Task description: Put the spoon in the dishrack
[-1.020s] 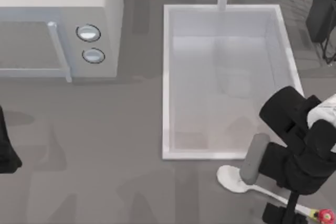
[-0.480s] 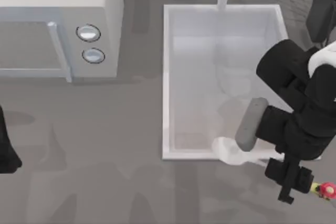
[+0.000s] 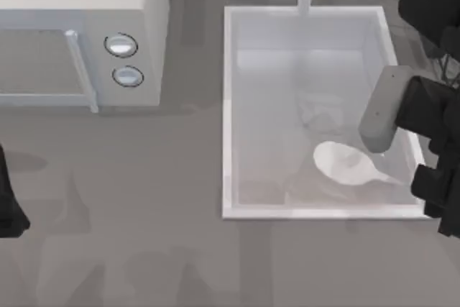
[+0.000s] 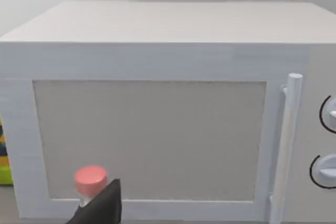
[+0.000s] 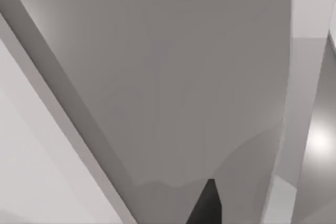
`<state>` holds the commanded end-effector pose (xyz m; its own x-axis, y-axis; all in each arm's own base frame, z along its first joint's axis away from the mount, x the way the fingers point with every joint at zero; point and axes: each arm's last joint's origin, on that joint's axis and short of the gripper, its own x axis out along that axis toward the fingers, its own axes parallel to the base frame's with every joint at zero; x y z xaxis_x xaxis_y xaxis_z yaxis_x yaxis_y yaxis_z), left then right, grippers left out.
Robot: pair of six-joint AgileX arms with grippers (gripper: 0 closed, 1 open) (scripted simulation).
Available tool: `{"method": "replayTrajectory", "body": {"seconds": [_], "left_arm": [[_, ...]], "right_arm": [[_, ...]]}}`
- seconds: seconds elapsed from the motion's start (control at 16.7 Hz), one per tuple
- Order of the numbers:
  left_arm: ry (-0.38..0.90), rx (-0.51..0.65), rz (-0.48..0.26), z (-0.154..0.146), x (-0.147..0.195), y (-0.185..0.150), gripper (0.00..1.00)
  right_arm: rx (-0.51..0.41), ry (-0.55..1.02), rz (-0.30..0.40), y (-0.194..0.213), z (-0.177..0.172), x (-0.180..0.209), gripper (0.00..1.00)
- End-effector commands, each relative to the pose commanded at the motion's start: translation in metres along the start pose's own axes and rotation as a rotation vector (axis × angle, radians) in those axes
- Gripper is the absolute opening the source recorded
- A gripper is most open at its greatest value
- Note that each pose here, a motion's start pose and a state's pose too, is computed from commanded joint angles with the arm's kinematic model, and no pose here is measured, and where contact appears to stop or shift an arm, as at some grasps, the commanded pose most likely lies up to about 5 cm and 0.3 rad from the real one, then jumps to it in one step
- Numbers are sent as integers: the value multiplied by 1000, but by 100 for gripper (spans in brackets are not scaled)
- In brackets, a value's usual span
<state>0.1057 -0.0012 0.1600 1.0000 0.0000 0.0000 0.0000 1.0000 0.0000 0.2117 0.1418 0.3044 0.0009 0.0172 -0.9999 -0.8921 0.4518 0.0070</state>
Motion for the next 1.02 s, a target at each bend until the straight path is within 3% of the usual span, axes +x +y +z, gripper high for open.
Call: {"method": "replayTrajectory", "body": {"seconds": [0.42, 0.54, 0.78, 1.02], "left_arm": [[0, 0, 0, 0, 0, 0, 100], [0, 0, 0, 0, 0, 0, 100], [0, 0, 0, 0, 0, 0, 100], [0, 0, 0, 0, 0, 0, 100]], "right_arm": [[3, -11, -5, 2, -3, -9, 0], [46, -57, -14, -5, -6, -12, 0], [265, -285, -66, -38, -27, -24, 0], [562, -612, -187, -84, -71, -40, 0]]}}
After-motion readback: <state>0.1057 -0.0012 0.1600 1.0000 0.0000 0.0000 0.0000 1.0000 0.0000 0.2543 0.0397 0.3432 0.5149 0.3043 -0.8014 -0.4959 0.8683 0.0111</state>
